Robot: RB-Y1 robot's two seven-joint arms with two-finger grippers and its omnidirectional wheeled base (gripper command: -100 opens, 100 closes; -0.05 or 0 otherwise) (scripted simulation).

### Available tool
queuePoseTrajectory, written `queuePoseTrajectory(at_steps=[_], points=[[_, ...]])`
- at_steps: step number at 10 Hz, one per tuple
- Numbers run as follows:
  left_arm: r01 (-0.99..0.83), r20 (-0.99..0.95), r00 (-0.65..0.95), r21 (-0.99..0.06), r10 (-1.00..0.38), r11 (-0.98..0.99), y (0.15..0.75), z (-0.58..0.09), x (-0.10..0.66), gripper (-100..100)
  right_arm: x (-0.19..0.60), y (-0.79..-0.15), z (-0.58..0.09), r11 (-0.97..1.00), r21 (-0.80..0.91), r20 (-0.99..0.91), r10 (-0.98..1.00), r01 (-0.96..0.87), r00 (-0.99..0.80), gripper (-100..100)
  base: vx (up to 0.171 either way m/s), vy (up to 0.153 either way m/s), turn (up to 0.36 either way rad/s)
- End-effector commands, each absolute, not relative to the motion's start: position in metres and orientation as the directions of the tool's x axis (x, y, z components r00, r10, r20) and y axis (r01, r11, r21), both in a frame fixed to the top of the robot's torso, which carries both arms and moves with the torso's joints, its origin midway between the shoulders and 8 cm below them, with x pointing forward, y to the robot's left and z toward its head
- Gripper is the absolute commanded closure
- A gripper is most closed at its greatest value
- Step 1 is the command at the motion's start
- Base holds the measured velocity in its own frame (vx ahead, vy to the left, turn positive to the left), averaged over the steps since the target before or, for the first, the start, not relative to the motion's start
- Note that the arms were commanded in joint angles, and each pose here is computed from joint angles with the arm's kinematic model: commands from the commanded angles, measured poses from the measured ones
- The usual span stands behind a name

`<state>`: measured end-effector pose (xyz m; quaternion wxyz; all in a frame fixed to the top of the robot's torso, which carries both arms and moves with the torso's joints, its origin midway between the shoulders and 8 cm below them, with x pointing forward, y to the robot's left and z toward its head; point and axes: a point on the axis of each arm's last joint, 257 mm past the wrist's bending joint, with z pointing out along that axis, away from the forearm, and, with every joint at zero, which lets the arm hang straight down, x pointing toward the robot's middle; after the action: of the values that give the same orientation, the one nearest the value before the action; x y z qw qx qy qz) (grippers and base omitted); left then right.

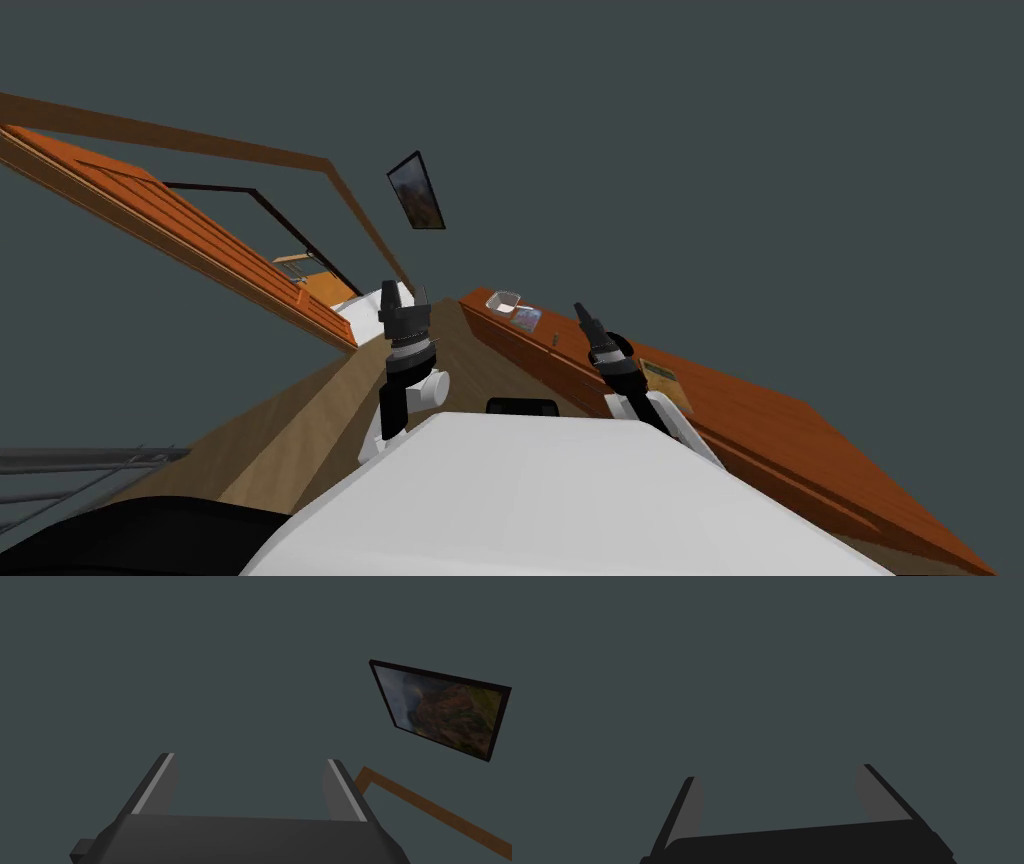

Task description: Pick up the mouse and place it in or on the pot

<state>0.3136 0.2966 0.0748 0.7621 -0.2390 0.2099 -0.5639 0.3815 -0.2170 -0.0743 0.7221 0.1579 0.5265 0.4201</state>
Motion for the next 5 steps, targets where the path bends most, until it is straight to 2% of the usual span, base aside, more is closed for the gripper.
queuePoseTrajectory(at_steps=[1, 2, 3, 4, 5], points=[[0.759, -0.05, 0.276, -0.601, -0.96, 0.25, 0.297, 0.075, 0.314, 0, 0.382, -0.218, -0.102, 0.655, 0.633, -0.698, 0.714, -0.413, 0.062, -100, -0.011, 0.017, 0.294], [0.759, -0.05, 0.276, -0.601, -0.96, 0.25, 0.297, 0.075, 0.314, 0, 0.383, -0.219, -0.106, 0.655, 0.636, -0.698, 0.714, -0.408, 0.058, -100, -0.007, 0.004, 0.12], [0.759, -0.05, 0.276, -0.601, -0.96, 0.25, 0.297, 0.075, 0.314, 0, 0.383, -0.217, -0.131, 0.704, 0.599, -0.755, 0.655, -0.381, 0.023, -100, -0.006, 0.012, 0.248], [0.759, -0.05, 0.276, -0.601, -0.96, 0.25, 0.297, 0.075, 0.314, 0, 0.382, -0.218, -0.157, 0.743, 0.566, -0.799, 0.601, -0.357, -0.016, -100, -0.004, 0.016, 0.443], [0.759, -0.05, 0.276, -0.601, -0.96, 0.25, 0.297, 0.075, 0.314, 0, 0.381, -0.217, -0.158, 0.751, 0.555, -0.808, 0.59, -0.358, -0.016, -100, 0.0, 0.004, 0.15]])
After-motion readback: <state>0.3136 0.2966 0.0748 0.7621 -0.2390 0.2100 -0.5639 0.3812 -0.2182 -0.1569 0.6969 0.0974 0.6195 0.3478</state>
